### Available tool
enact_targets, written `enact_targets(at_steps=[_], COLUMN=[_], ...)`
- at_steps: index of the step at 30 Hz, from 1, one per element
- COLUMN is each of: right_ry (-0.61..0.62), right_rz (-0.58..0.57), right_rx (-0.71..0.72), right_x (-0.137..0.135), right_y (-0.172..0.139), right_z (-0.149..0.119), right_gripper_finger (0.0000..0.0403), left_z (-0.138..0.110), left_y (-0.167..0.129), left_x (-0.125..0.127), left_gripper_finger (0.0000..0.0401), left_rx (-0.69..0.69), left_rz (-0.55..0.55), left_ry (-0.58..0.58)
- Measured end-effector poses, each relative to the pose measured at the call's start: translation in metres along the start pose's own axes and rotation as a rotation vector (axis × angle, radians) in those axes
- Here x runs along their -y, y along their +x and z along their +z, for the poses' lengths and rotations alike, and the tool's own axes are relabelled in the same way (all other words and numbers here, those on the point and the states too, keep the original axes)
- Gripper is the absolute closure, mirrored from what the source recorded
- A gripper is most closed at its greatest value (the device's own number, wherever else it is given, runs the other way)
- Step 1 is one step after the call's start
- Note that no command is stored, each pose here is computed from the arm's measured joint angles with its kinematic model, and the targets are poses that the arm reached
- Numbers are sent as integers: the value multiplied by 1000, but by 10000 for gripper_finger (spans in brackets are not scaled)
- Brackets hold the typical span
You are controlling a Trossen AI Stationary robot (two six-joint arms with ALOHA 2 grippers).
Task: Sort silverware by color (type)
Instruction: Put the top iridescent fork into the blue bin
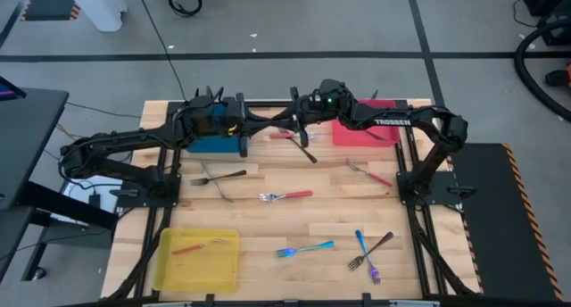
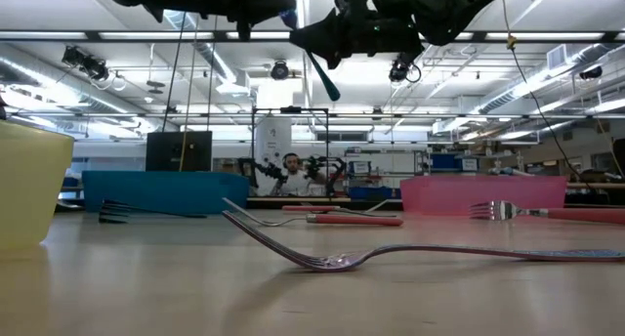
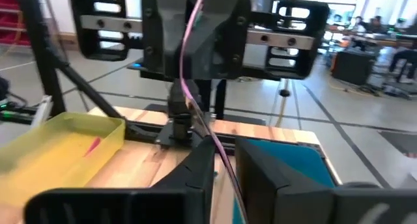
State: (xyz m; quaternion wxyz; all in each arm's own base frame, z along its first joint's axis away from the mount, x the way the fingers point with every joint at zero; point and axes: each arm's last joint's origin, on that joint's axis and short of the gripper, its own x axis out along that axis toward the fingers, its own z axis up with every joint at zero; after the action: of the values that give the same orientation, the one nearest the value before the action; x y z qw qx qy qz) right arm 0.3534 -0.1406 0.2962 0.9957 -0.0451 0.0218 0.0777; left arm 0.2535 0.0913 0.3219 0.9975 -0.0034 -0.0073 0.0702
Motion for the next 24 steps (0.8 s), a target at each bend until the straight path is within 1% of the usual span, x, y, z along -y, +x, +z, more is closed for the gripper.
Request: enact_targets(at_steps=[4, 6, 11, 14, 17, 21, 24], right_ry=[9, 35, 104, 140, 158, 187, 200], right_rz=[-8, -12, -11, -12, -31, -54, -71], right_rx=[0, 1, 7, -14, -41, -81, -97], right_x=[0, 1, 7, 10, 11, 12, 12], right_y=[0, -1, -15, -27, -40, -55, -64], right_z=[0, 1, 11, 17, 24, 29, 34], right_gripper_finger=[296, 286, 276, 277, 277, 277, 277], left_z=[0, 1, 0, -2, -3, -13, -25], left_y=[-1, -4, -17, -29, -44, -60, -68], left_x=[-1, -5, -19, -27, -31, -35, -40], left_gripper_finger=[393, 393, 393, 393, 393, 393, 393], left_rx=[-2, -7, -82, -153, -236, -400, -542], left_rz=[7, 14, 87, 135, 193, 303, 412], left_ry=[36, 36, 15, -6, 9, 2, -22])
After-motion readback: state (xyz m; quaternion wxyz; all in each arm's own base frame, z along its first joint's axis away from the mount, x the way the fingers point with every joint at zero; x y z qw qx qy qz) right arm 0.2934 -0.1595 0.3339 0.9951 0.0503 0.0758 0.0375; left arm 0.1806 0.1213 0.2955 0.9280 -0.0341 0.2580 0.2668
